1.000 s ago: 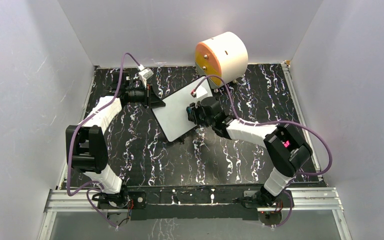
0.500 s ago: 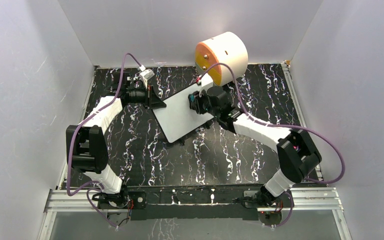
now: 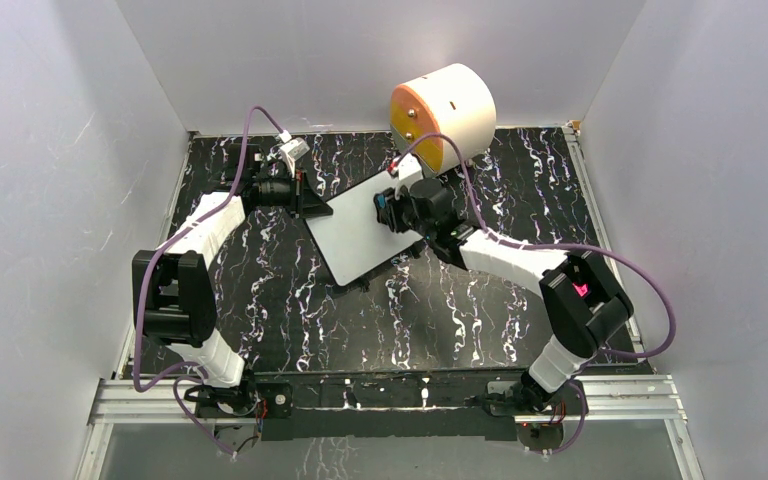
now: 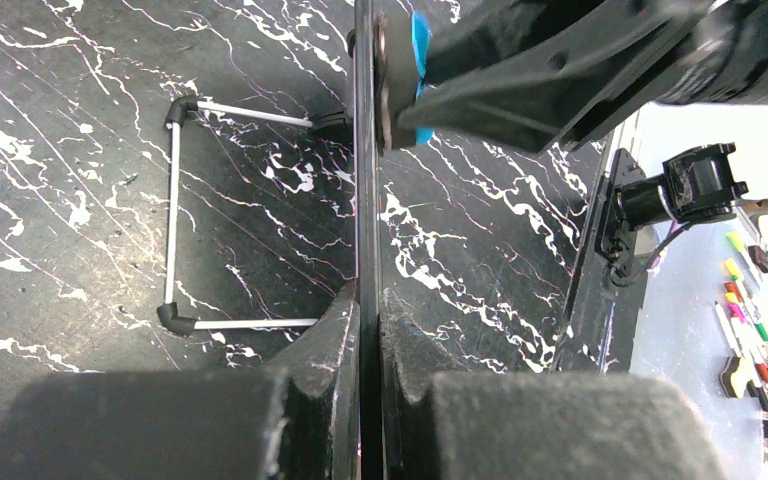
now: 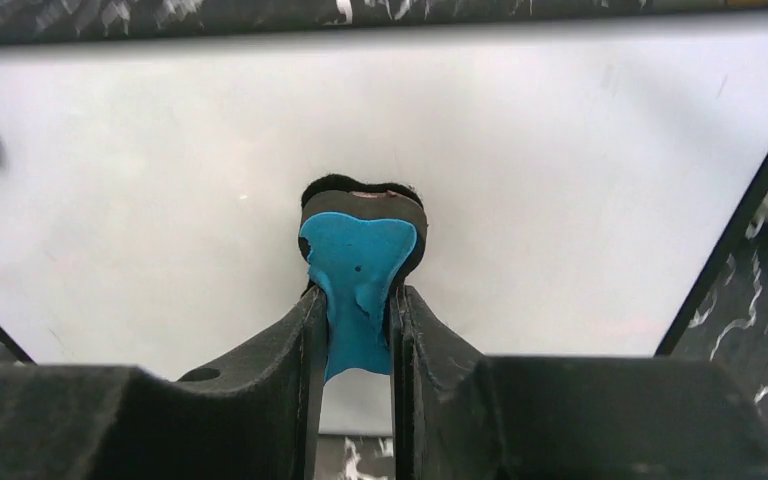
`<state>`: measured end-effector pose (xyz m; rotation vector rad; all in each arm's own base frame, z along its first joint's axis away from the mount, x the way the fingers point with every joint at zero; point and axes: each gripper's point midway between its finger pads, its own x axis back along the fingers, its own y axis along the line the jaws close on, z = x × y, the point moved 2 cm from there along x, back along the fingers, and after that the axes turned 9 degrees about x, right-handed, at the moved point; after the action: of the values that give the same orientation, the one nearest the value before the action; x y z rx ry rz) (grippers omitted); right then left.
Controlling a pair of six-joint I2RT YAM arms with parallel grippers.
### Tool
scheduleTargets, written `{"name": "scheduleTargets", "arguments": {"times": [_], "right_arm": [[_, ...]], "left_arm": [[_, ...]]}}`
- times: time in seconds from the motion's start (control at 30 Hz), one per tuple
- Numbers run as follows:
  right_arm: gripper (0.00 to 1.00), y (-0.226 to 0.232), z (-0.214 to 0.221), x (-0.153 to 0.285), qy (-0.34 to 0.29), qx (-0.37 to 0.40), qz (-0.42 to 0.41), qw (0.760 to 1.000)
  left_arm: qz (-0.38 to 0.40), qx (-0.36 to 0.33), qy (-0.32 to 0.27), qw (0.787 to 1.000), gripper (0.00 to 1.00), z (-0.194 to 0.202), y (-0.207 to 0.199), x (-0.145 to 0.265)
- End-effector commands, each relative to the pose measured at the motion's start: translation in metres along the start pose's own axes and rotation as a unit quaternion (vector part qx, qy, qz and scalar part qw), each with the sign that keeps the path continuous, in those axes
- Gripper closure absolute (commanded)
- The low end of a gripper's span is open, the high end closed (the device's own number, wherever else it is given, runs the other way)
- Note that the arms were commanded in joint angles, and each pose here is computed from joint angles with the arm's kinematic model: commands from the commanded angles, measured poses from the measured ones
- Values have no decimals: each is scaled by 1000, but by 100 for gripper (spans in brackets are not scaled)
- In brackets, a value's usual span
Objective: Erase the whiteboard
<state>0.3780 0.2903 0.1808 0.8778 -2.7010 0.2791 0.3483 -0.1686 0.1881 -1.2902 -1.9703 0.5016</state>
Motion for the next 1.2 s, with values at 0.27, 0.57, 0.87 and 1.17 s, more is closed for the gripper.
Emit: {"name": "scheduleTargets", "arguments": {"times": [0.27, 0.57, 0.87, 1.17], "right_arm": [[87, -3, 47, 13, 35, -7, 16, 999], [86, -24, -56, 3, -61, 1, 44, 997], [87, -33, 10, -12, 6, -7, 51, 999], [86, -9, 90, 12, 64, -80, 19, 995]], "left_arm": [[28, 14, 19, 999, 100, 9, -12, -4], [27, 16, 21, 999, 100, 8, -12, -4], [31, 13, 20, 999, 100, 7, -13, -4], [35, 13, 18, 999, 100, 7, -13, -5]]}}
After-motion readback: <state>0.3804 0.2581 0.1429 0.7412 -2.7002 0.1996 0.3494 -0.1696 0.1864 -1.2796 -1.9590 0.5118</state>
